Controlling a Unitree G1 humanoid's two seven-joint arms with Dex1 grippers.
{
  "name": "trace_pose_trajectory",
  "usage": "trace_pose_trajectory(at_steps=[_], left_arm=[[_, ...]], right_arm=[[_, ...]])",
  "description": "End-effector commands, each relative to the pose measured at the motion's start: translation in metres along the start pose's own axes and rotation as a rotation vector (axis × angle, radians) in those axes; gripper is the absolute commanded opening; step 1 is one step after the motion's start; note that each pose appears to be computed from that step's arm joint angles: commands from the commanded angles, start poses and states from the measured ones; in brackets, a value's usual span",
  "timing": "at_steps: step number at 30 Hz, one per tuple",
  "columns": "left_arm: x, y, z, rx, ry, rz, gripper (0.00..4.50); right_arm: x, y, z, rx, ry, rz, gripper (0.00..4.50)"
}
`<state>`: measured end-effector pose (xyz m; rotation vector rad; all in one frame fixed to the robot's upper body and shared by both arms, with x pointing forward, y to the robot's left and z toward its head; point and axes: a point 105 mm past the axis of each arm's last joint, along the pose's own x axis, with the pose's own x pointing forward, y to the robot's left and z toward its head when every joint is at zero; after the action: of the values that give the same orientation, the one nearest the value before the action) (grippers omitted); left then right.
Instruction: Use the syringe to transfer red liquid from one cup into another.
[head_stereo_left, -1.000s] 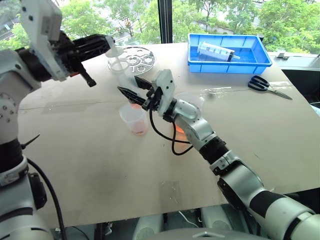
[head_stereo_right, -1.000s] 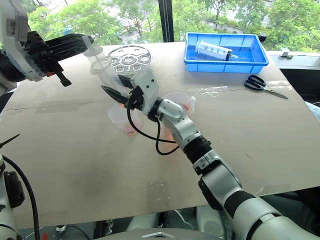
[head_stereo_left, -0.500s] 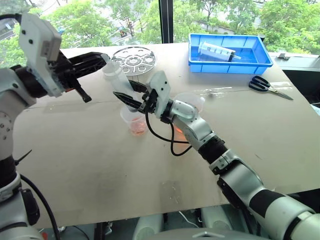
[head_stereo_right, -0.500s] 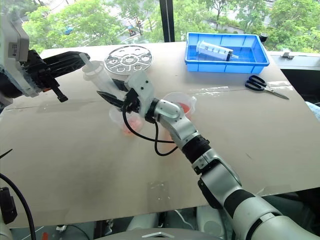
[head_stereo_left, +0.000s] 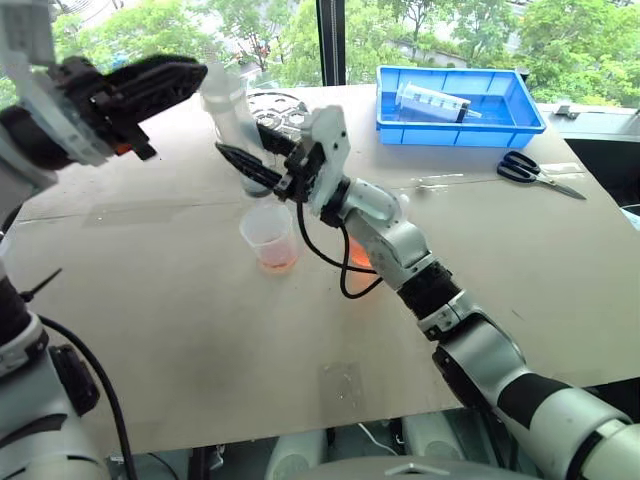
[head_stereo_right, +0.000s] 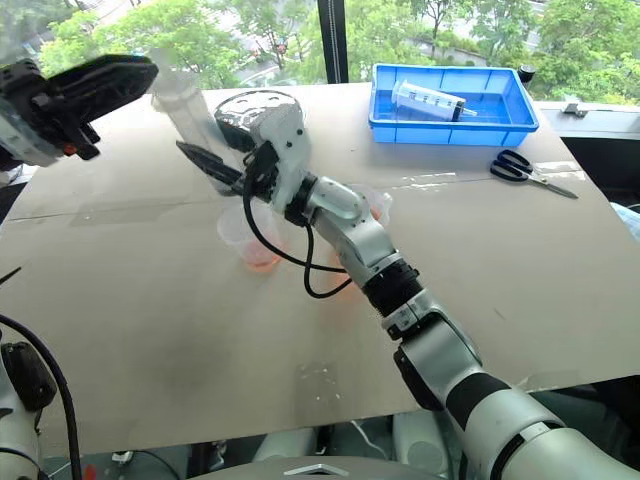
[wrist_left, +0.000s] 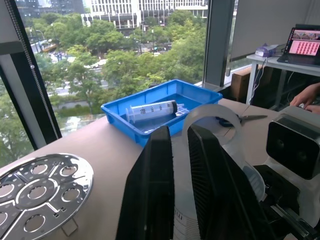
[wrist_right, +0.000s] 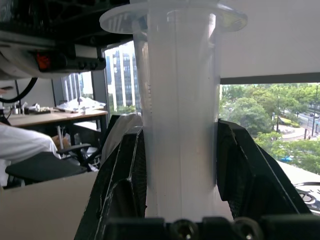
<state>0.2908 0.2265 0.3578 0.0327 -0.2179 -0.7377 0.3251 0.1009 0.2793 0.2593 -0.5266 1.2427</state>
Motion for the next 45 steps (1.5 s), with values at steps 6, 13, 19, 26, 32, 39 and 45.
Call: trace_pose_trajectory(at_steps=[6, 13, 19, 26, 32, 39, 45], left_arm=[[-0.039, -0.001, -0.003, -0.167, 0.065, 0.015, 3.5], [-0.007, -0.026, -0.022, -0.076, 0.1, -0.094, 3.5], [0.009, -0.024, -0.008, -0.024, 0.031, -0.099, 4.5], [0.023, -0.026, 0.01, 0.05, -0.017, -0.122, 3.69], [0.022, -0.024, 0.004, 0.105, 0.015, -0.136, 2.09], [0.002, 0.024, 0.059, -0.01, -0.253, 0.046, 2.0], [-0.046, 0.075, 0.107, -0.071, -0.442, 0.262, 2.0]], right_arm=[[0.052, 0.058, 0.049, 0.125, -0.2, 0.13, 1.42], [0.061, 0.069, 0.04, 0.049, -0.146, 0.166, 1.41], [0.062, 0.073, 0.034, 0.02, -0.129, 0.177, 1.39], [0.059, 0.072, 0.044, -0.027, -0.147, 0.184, 1.39], [0.06, 0.071, 0.065, -0.039, -0.189, 0.191, 1.39], [0.053, 0.057, 0.104, -0.102, -0.213, 0.195, 4.18], [0.001, 0.02, 0.099, -0.513, 0.124, 0.188, 4.5]])
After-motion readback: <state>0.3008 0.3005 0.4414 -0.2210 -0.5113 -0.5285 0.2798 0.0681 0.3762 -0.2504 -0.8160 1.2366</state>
